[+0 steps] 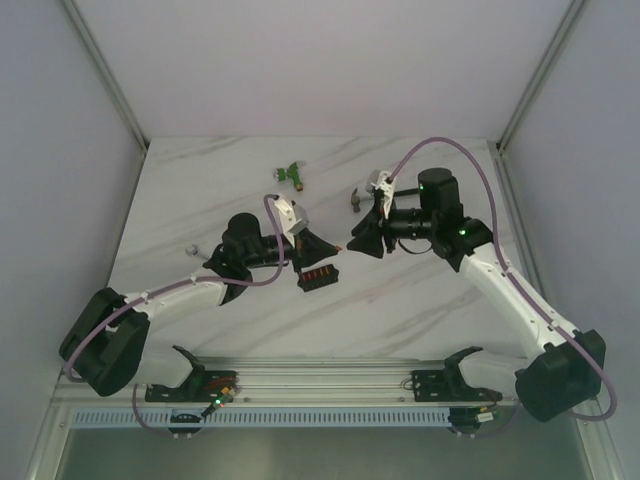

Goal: Snap on the fuse box
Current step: Pick up the fuse from the center of the board.

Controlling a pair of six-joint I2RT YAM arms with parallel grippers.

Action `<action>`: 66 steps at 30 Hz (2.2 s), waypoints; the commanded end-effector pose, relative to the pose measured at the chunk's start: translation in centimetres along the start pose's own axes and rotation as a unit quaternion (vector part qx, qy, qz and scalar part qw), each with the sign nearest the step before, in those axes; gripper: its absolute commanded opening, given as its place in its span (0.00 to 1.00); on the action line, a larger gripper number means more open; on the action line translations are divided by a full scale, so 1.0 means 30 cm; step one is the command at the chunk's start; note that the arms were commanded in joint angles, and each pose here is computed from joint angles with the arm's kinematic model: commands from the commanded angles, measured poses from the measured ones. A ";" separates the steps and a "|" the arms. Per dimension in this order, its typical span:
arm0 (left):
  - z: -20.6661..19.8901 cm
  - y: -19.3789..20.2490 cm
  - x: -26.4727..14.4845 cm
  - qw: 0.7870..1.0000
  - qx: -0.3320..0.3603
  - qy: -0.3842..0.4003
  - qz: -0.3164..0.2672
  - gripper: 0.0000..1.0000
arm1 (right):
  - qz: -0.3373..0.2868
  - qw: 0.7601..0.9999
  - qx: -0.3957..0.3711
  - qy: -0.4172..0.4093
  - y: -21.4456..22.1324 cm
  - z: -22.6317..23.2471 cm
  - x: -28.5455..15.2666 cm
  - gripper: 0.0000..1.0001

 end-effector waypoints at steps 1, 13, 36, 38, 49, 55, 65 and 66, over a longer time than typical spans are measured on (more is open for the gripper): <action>-0.025 -0.059 -0.006 0.998 0.023 0.056 -0.021 0.04 | -0.009 0.995 -0.057 -0.076 -0.023 0.038 -0.009 0.48; -0.054 -0.095 -0.004 0.994 0.002 0.091 -0.059 0.04 | 0.000 0.991 -0.055 -0.122 0.004 0.033 0.026 0.39; -0.061 -0.086 0.012 0.992 -0.013 0.112 -0.062 0.05 | 0.002 0.986 -0.062 -0.157 -0.002 0.047 0.041 0.08; -0.062 -0.084 0.010 0.992 -0.012 0.111 -0.061 0.05 | 0.002 0.986 -0.062 -0.157 -0.003 0.047 0.040 0.04; -0.025 0.001 -0.045 0.999 -0.005 -0.026 -0.023 0.51 | 0.039 0.997 0.003 -0.060 0.007 0.003 0.060 0.00; 0.007 0.118 -0.112 0.988 -0.012 -0.142 0.051 0.78 | 0.093 0.989 0.090 0.075 0.051 -0.040 0.119 0.00; 0.039 0.285 -0.165 0.964 -0.015 -0.215 0.154 0.91 | 0.127 0.941 0.184 0.253 0.144 -0.085 0.165 0.00; 0.044 0.296 -0.163 0.963 -0.015 -0.215 0.161 0.92 | 0.129 0.938 0.190 0.258 0.153 -0.087 0.172 0.00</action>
Point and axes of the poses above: each gripper's point midway between its finger pads, its own x axis out along the fingers, its own z axis along the line the jaws close on, y = z × x, the point moved 9 cm from there along -x, back along the fingers, and after that the axes turned 6 degrees about x, right-handed, at the moved point
